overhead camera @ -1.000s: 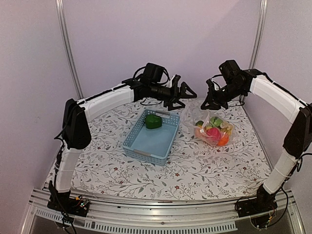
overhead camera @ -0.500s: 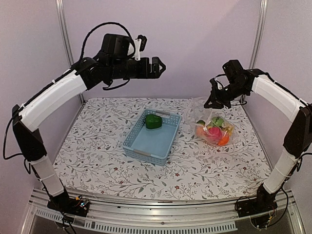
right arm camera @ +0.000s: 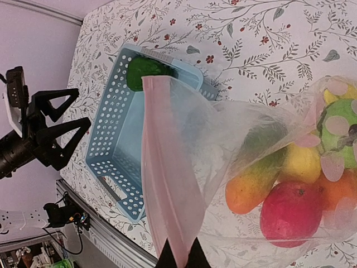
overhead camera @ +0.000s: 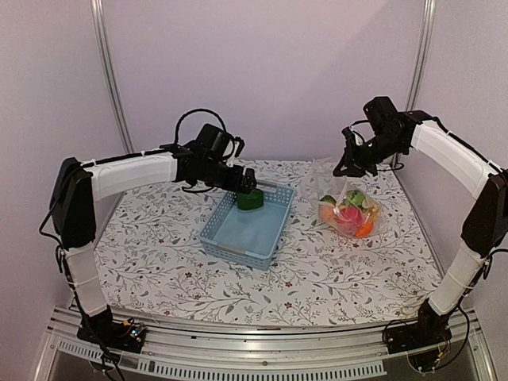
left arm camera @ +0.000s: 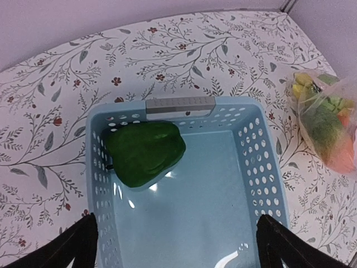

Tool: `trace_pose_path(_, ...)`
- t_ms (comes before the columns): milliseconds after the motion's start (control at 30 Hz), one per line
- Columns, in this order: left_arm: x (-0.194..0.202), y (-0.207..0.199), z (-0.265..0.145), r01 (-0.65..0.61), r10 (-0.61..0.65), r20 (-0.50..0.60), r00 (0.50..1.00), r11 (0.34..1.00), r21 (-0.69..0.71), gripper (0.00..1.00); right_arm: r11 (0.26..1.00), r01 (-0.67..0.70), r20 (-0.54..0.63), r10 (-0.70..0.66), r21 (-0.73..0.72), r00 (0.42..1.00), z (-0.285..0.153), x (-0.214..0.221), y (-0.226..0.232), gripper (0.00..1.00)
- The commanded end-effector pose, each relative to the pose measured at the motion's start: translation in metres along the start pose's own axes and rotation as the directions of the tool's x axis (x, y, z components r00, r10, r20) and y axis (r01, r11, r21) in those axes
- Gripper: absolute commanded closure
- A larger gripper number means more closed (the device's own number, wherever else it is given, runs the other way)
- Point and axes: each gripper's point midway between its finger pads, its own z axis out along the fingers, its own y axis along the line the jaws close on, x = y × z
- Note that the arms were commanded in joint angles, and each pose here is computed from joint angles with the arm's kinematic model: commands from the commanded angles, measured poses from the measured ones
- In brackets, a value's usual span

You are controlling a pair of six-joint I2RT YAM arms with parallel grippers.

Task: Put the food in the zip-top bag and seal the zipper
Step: Adjust the fake vegetable in the bin.

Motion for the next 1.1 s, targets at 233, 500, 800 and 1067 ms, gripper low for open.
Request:
trace_pose_path(233, -0.003, -0.006, 0.065, -0.043, 0.046, -0.055, 0.997, 0.998, 0.040, 0.00, 0.999, 0.003, -0.013, -0.004, -0.042, 1.000, -0.011, 0.010, 0.007, 1.00)
trace_pose_path(500, 0.008, 0.014, 0.097, -0.015, 0.016, -0.082, 0.996, 1.000, 0.012, 0.00, 0.999, -0.003, -0.022, 0.003, -0.037, 1.000, -0.017, 0.019, 0.006, 1.00)
trace_pose_path(800, 0.032, 0.023, 0.116, -0.026, 0.027, -0.134, 0.991, 1.000, 0.009, 0.02, 0.999, -0.011, -0.034, 0.009, -0.040, 0.999, -0.014, 0.023, 0.005, 1.00)
trace_pose_path(1067, 0.054, -0.001, 0.094, -0.097, 0.106, -0.186, 0.977, 0.994, 0.057, 0.04, 0.999, -0.017, -0.031, 0.015, -0.047, 0.999, -0.012, 0.026, 0.003, 1.00)
